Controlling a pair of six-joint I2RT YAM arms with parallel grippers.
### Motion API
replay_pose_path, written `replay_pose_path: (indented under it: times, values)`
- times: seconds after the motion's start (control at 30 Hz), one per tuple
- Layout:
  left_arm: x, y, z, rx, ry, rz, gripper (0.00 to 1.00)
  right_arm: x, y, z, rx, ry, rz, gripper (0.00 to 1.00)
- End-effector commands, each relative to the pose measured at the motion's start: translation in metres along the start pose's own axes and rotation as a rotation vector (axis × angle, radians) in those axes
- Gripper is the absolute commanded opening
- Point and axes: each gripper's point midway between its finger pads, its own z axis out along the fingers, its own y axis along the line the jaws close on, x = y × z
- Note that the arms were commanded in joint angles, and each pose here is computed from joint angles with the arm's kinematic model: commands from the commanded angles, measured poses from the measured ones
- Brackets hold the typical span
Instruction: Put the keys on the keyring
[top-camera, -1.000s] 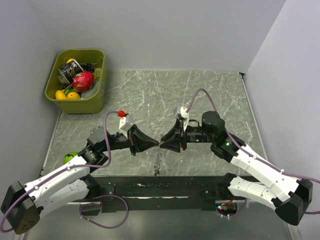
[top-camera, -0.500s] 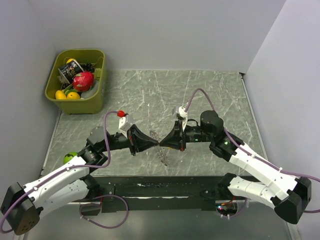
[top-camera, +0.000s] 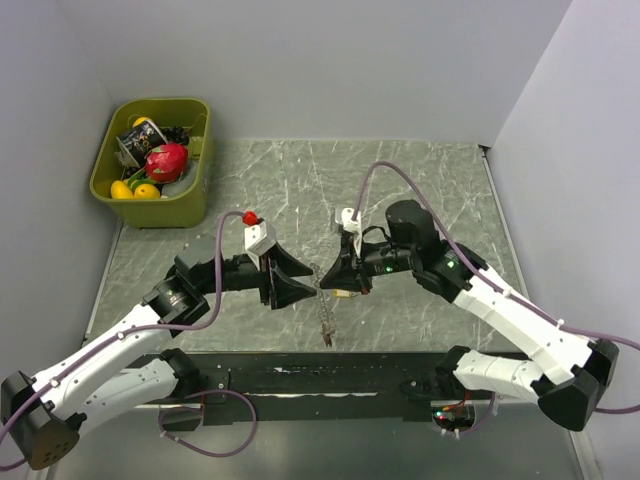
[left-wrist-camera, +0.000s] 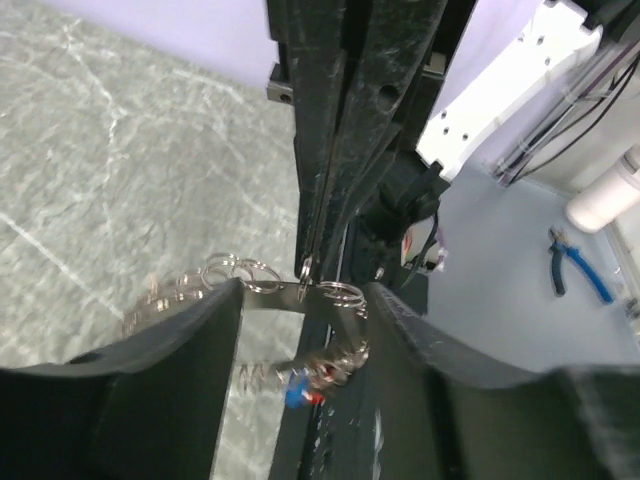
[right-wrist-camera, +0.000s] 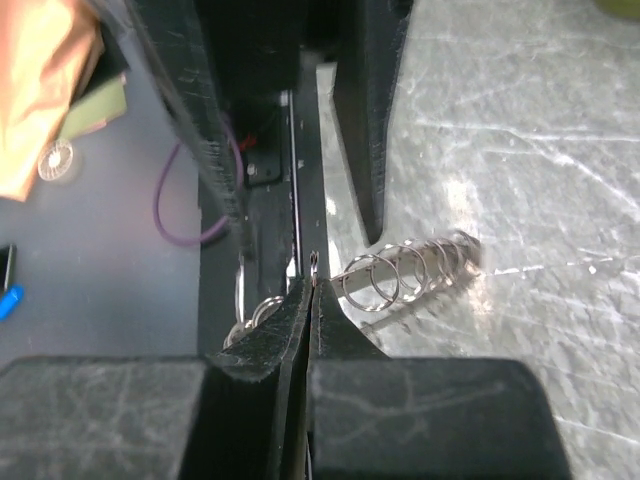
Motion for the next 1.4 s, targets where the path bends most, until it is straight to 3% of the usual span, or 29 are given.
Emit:
replay_pose_path:
  times: [0.0, 0.23, 0.37, 0.63, 1.37]
  values:
    - [-0.003, -0.003, -0.004, -0.009, 0.092, 0.015, 0.63, -0.007, 0.007, -0.002, -0.072, 0.058, -0.079, 0.0]
    - [0.004, -0.008, -0.004, 0.043, 0.251, 0.024, 0.63, -0.006, 0.018, -0.005, -0.145, 0.079, -0.11, 0.0]
    - [-0.002, -0.007, 0.0, 0.05, 0.263, 0.035, 0.55, -0.007, 0.022, -0.007, -0.152, 0.062, -0.127, 0.0]
    - [0.006, -0.002, 0.008, 0.063, 0.313, -0.005, 0.56, -0.01, 0.026, -0.01, -0.161, 0.034, -0.152, 0.0]
    - [-0.007, -0.022, 0.001, 0.137, 0.245, 0.055, 0.6, -0.014, 0.027, -0.01, -0.157, 0.017, -0.148, 0.0]
